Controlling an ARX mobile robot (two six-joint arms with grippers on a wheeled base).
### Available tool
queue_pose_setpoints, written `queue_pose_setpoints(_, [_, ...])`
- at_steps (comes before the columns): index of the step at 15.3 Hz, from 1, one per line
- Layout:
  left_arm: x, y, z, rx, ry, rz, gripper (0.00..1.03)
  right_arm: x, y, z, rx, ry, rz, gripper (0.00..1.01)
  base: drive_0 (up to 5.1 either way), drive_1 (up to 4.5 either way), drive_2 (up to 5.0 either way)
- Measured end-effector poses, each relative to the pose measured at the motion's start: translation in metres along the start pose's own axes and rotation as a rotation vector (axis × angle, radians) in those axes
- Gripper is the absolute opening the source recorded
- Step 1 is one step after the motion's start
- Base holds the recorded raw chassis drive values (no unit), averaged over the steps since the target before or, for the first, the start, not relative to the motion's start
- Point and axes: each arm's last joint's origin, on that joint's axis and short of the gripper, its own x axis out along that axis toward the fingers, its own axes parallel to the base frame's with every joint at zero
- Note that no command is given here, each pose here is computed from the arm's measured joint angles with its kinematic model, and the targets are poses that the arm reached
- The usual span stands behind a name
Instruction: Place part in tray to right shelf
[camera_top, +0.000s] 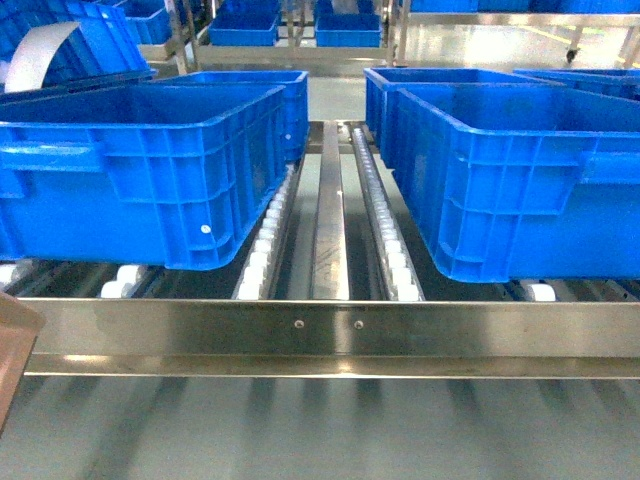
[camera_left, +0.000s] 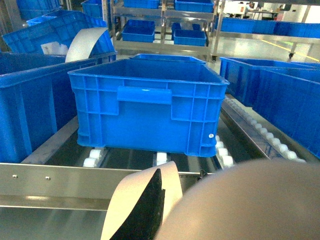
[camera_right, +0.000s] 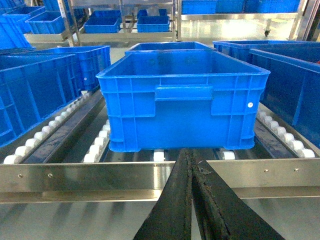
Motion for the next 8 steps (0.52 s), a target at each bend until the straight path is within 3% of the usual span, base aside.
queue_pose_setpoints(2, [0.0,0.0,0.0,0.0,0.0,0.0,0.14,-0.002,0.0,-0.001,0.0,0.007,0.0,0.02,0.0,0.0,0.0])
queue_pose_setpoints(3, [0.0,0.0,0.0,0.0,0.0,0.0,0.14,-0.009,0.0,-0.006,0.0,0.055,0.004,0.02,0.0,0.0,0.0])
queue_pose_setpoints(5, [0.0,0.0,0.0,-0.001,0.0,0.0,0.14,-0.012,0.0,-0.001,0.0,-0.007,-0.001,0.02,0.0,0.0,0.0])
queue_pose_setpoints(8, [0.0,0.0,0.0,0.0,0.001,-0.001,0.14,-0.012,0.0,-0.003,0.001,0.005,0.0,0.02,0.0,0.0,0.0])
